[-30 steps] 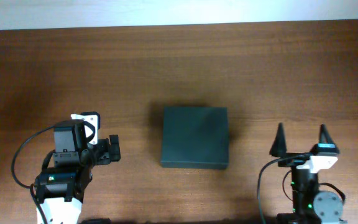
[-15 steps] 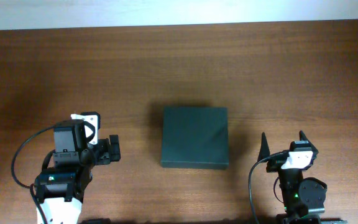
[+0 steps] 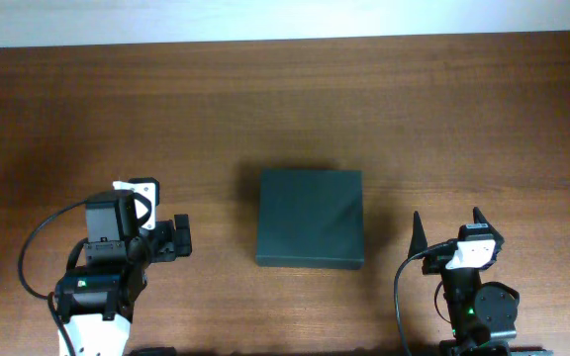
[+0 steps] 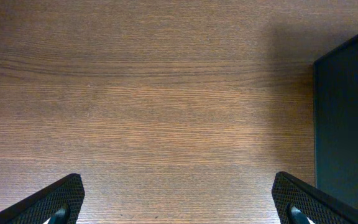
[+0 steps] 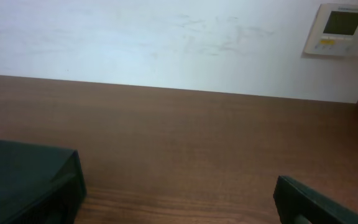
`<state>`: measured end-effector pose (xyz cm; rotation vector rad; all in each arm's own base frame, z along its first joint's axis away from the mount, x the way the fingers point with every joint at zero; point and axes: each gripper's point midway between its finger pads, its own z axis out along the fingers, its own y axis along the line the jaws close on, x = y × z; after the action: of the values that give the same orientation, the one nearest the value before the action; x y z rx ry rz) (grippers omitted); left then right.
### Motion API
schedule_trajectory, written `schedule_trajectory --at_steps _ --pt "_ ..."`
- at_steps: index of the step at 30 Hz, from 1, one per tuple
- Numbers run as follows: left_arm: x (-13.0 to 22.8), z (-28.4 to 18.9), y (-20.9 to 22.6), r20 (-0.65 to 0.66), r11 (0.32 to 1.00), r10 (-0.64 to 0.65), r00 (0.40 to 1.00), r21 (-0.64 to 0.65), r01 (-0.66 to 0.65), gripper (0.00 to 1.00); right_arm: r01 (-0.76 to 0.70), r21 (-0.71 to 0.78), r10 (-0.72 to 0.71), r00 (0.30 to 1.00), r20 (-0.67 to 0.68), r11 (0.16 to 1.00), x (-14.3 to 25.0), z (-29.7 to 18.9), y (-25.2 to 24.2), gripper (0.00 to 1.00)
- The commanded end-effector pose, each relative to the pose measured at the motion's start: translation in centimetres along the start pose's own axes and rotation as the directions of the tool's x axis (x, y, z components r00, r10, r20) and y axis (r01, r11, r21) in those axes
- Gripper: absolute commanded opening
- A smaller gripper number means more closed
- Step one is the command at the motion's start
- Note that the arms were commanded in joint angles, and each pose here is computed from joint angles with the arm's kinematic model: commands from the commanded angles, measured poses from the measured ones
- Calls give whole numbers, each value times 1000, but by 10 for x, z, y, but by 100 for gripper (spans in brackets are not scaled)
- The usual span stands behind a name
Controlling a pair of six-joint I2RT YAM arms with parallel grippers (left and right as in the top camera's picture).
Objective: Pack container
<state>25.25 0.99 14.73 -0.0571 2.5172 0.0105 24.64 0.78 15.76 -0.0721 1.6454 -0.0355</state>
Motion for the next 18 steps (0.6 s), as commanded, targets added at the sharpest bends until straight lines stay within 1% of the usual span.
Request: schedule_trajectory --at_steps 1,11,16,18 --pt "0 -1 2 5 1000 -7 1000 -5 7 99 8 -14 -8 1000 -1 1000 2 0 3 99" --pt "0 -1 1 7 1000 -4 1000 -3 4 99 8 -14 -8 1000 -1 1000 2 0 3 99" --pt "-3 -17 1 64 1000 1 998 -7 0 99 8 -14 -8 1000 -1 1000 2 0 3 99" --pt "-5 -31 -4 121 1000 5 993 15 -7 99 8 -14 -8 1000 -1 1000 2 0 3 99"
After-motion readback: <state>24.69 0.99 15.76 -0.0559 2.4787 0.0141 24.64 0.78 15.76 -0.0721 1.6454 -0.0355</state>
